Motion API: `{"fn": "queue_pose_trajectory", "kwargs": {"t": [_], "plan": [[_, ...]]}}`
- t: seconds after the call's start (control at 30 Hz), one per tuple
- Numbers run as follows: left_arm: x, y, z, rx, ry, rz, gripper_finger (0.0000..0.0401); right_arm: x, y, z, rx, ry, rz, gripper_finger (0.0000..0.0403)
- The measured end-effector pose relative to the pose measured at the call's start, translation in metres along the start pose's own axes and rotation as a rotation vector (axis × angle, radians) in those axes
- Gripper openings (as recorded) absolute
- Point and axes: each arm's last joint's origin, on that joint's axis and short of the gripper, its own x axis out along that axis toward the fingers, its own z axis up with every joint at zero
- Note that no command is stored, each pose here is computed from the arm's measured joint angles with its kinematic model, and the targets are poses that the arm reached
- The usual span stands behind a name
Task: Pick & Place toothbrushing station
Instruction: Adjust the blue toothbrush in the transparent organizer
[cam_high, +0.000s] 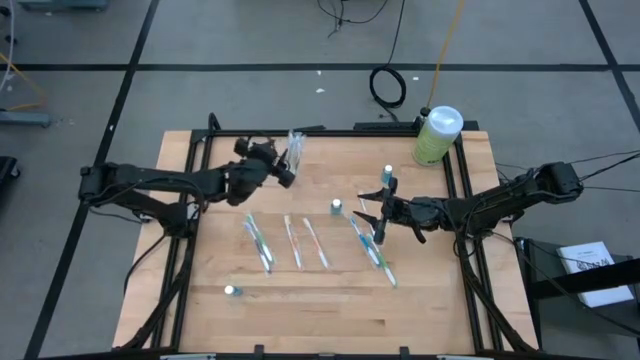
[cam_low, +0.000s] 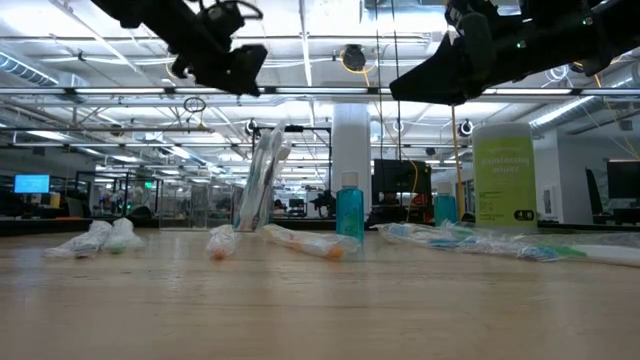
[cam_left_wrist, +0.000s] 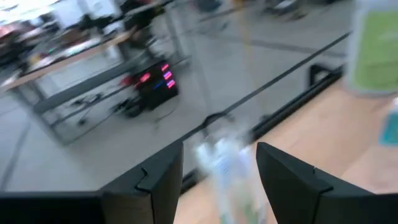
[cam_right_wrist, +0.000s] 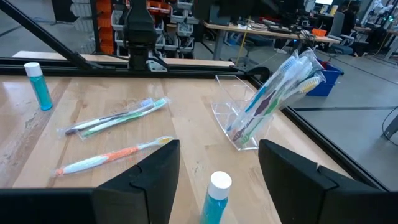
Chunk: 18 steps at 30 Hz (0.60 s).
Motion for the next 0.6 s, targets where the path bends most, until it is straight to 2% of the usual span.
{"fn": "queue_pose_trajectory", "kwargs": {"t": [0.13,0.27,0.4,0.6], "plan": [[0.010,0.003,-0.016,-0.027,0.083,0.130,0.0209,0.000,0.000,0.001,0.015,-0.008,0.000,0.0210],[0.025,0.006,-0.023,-0.065,0.110,0.183,0.0209,0.000,0.000,0.001,0.041,-0.012,0.000,0.0210],[0.039,0.010,-0.031,-0.059,0.164,0.170,0.0209,0.000,0.000,0.002,0.052,-0.021,0.000,0.0210],[0.052,0.017,-0.029,-0.132,0.166,0.086,0.0209,0.000,0.000,0.002,0.074,-0.023,0.000,0.0210]]}}
